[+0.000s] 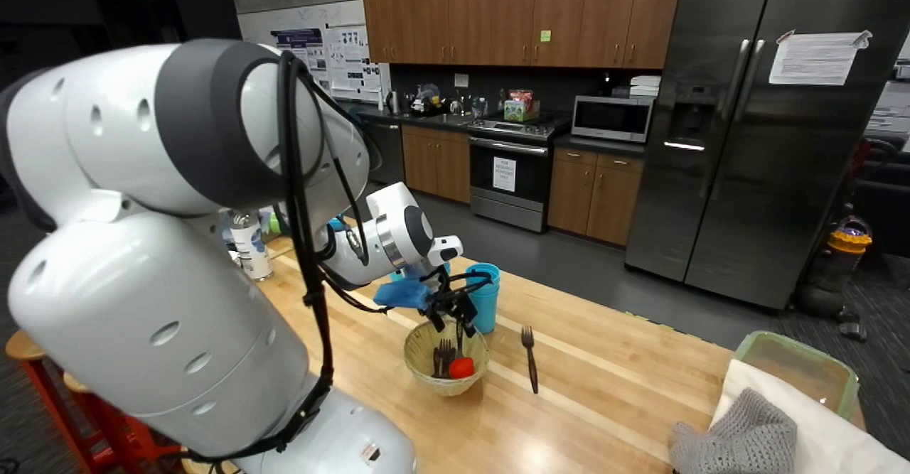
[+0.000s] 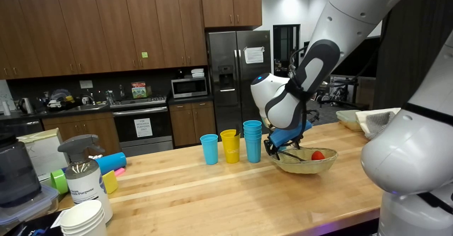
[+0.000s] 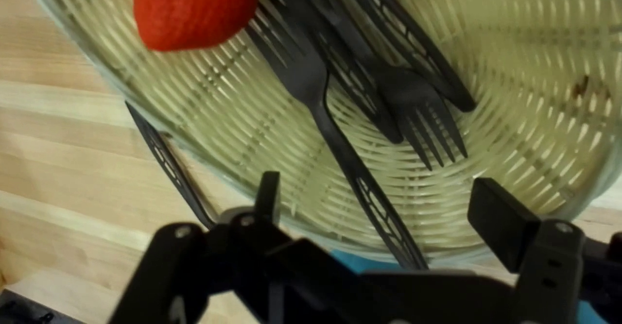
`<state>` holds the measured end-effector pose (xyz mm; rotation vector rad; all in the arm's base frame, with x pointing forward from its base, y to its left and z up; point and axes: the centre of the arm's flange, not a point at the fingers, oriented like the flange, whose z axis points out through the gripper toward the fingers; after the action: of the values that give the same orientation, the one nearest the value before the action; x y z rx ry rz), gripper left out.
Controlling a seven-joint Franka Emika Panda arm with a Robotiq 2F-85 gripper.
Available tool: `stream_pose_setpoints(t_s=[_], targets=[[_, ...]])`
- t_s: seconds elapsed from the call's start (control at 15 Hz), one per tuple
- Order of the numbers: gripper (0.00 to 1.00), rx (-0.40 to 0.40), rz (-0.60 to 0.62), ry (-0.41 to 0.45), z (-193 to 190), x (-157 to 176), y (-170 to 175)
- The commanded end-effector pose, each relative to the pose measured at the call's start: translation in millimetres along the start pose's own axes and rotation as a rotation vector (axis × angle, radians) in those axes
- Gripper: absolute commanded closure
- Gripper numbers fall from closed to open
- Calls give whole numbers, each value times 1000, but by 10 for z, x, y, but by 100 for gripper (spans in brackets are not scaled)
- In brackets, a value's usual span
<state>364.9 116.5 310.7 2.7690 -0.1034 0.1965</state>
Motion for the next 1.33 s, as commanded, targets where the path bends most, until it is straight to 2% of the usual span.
stream_pose_setpoints(t_s=[0.0, 0.53, 0.87, 1.27], targets=[[33, 14, -21, 0, 96, 102, -55], [98, 17, -13, -4, 114, 133, -73], [100, -10, 36, 3, 16, 62, 17], [100, -97, 160, 51, -242, -62, 190]])
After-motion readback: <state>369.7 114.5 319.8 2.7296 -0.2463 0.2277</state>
